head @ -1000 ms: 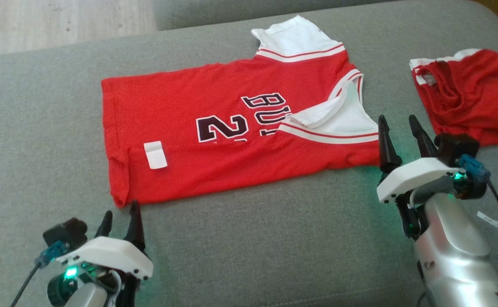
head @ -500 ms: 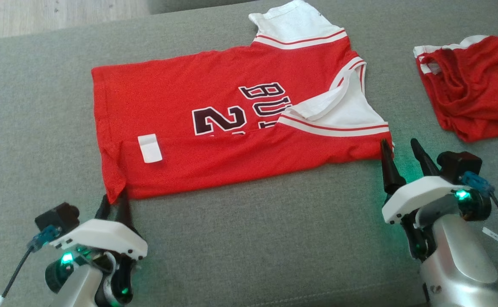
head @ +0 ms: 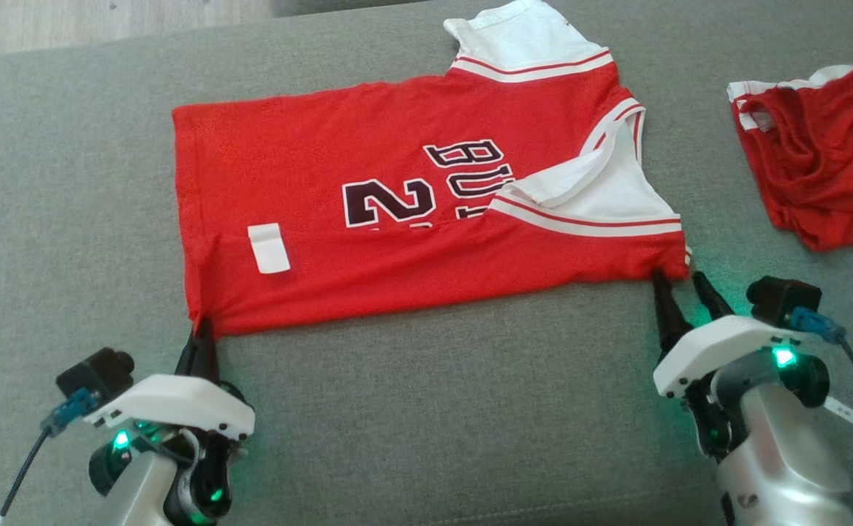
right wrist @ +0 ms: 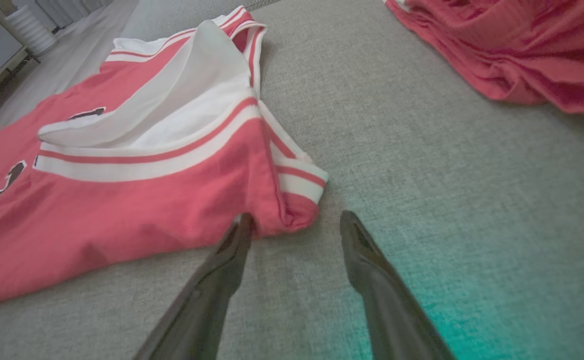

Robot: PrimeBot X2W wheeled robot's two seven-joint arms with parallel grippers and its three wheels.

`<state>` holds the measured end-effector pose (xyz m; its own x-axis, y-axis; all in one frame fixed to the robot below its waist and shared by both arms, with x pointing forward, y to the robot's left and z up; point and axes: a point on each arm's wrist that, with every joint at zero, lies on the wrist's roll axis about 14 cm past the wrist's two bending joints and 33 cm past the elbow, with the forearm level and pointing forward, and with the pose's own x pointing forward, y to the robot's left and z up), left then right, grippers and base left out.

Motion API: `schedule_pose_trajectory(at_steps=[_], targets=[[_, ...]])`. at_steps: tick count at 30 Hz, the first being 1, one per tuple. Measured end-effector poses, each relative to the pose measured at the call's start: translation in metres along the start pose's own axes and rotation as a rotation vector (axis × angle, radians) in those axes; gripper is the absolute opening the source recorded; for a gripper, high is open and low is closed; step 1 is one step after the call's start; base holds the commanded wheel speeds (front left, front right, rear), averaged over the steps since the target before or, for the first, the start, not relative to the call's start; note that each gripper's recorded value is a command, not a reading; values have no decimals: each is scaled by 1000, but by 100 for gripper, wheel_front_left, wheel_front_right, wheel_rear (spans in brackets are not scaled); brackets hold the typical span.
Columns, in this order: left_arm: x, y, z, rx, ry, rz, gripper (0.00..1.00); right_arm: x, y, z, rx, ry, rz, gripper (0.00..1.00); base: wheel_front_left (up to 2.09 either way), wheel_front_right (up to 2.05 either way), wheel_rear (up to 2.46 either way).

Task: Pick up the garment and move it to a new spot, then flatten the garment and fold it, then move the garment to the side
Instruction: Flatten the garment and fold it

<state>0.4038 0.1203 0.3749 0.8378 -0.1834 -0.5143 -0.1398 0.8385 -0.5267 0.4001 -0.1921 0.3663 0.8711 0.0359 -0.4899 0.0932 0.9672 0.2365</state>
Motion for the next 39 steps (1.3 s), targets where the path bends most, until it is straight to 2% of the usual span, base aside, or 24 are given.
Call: schedule_pose_trajectory(at_steps=[1,5,11,17,25,31,33,34,35,36,37,38,39], targets=[[0,0,1,-7,-2,-3,0,1,1,-1,7,3,2,45,0,0,0],[-2,-3,5,-22,-15,-19,0,7,9,10,46,-22,22,2,0,0,0],[-7,-17,23,-23,-74,-70,0,10,13,48,50,-145,34,0,0,0,0],[-33,-31,36,17,-102,-152,0,-8,16,76,64,-230,52,0,0,0,0],[-76,-2,-9,33,13,-94,0,-53,-8,5,101,-70,-8,0,0,0,0],[-89,5,-30,8,66,-76,0,-70,-13,-7,119,-47,-18,0,0,0,0],[-92,7,-39,0,96,-71,0,-73,-13,-9,120,-44,-19,28,0,0,0],[-93,10,-43,3,108,-64,15,-74,-14,-9,121,-44,-21,42,0,0,0],[-93,11,-46,5,116,-59,27,-76,-15,-11,122,-42,-24,65,0,0,0],[-93,13,-48,7,121,-54,38,-77,-16,-13,124,-38,-27,100,0,0,0],[-93,15,-49,9,124,-49,47,-79,-17,-15,127,-33,-30,100,0,0,0],[-93,16,-48,11,122,-47,75,-80,-19,-16,129,-30,-35,100,0,0,0],[-93,16,-47,11,118,-47,91,-82,-21,-18,132,-29,-44,100,0,0,0]])
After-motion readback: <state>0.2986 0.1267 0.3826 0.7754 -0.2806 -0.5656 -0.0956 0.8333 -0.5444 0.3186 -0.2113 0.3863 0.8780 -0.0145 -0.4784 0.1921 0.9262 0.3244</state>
